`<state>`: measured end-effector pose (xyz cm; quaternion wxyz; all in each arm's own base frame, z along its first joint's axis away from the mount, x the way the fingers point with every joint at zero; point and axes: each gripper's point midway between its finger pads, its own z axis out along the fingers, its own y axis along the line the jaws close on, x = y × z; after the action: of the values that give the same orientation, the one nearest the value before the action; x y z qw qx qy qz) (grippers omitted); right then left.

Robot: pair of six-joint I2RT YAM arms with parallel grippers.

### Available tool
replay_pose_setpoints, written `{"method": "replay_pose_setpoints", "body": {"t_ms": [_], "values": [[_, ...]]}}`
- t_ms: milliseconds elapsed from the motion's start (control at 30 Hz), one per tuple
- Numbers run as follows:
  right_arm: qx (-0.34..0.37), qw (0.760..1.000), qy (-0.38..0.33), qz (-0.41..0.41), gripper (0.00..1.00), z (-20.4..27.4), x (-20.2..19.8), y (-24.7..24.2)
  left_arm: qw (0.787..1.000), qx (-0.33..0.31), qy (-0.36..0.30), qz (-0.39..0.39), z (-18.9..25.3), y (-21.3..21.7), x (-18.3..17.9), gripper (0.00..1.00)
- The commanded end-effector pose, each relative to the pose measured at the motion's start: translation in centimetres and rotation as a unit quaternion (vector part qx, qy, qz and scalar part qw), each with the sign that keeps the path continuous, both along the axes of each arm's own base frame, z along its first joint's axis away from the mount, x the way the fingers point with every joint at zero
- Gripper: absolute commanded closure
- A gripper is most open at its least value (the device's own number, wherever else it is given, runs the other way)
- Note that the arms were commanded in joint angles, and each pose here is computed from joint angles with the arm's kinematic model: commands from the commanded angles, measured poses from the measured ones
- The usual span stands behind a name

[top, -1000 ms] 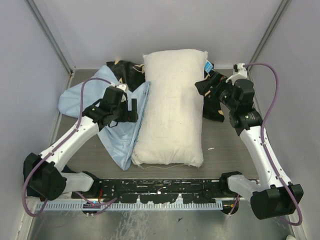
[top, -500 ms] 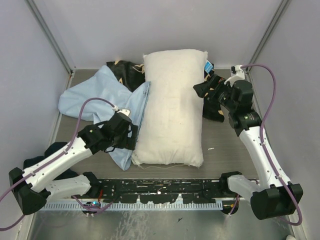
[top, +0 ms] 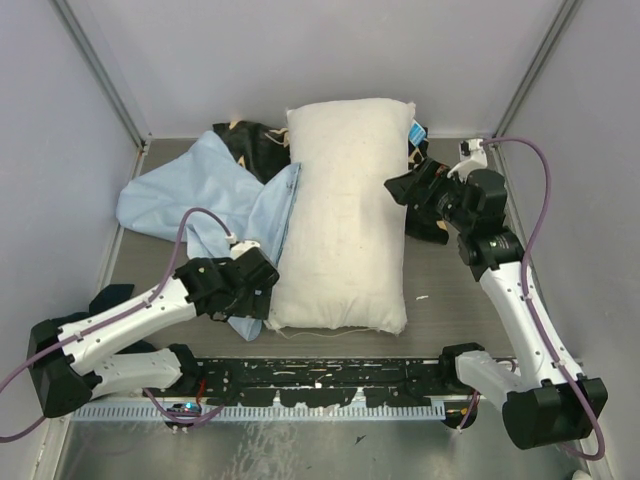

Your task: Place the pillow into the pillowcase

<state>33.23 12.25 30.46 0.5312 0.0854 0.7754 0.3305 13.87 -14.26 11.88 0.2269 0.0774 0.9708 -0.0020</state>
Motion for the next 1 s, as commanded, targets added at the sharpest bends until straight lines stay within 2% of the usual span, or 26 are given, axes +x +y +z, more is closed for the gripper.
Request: {"method": "replay_pose_setpoints", "body": {"t_ms": [0, 67, 233, 433, 633, 800, 967], "values": [[0.014, 0.999, -0.018, 0.042, 0.0, 1.4, -1.2, 1.9, 0.999, -0.02, -0.029, 0.034, 0.1, -0.5, 1.0, 0.02], [-0.001, 0.999, 0.001, 0.054, 0.0, 0.7, -1.7, 2.9, 0.997, -0.042, -0.047, 0.037, 0.9, -1.3, 1.7, 0.02], [-0.044, 0.994, 0.064, 0.072, 0.0, -2.2, -3.8, 4.9, 0.997, -0.044, -0.054, 0.037, 1.7, -2.1, 2.5, 0.02], [-0.065, 0.983, 0.124, 0.118, 0.0, -5.8, -8.9, 6.6, 0.995, -0.06, -0.07, 0.038, 2.7, -2.4, 3.0, 0.02], [-0.084, 0.975, 0.16, 0.126, 0.0, -7.6, -13.9, 7.2, 0.993, -0.076, -0.074, 0.047, 3.7, -1.7, 3.8, 0.02], [-0.142, 0.961, 0.209, 0.108, 0.0, -11.6, -14.8, 7.2, 0.992, -0.088, -0.078, 0.047, 4.1, -1.4, 4.2, 0.02], [-0.152, 0.954, 0.235, 0.102, 0.0, -14.7, -13.6, 9.7, 0.993, -0.087, -0.071, 0.048, 4.1, -1.1, 3.6, 0.02]]}}
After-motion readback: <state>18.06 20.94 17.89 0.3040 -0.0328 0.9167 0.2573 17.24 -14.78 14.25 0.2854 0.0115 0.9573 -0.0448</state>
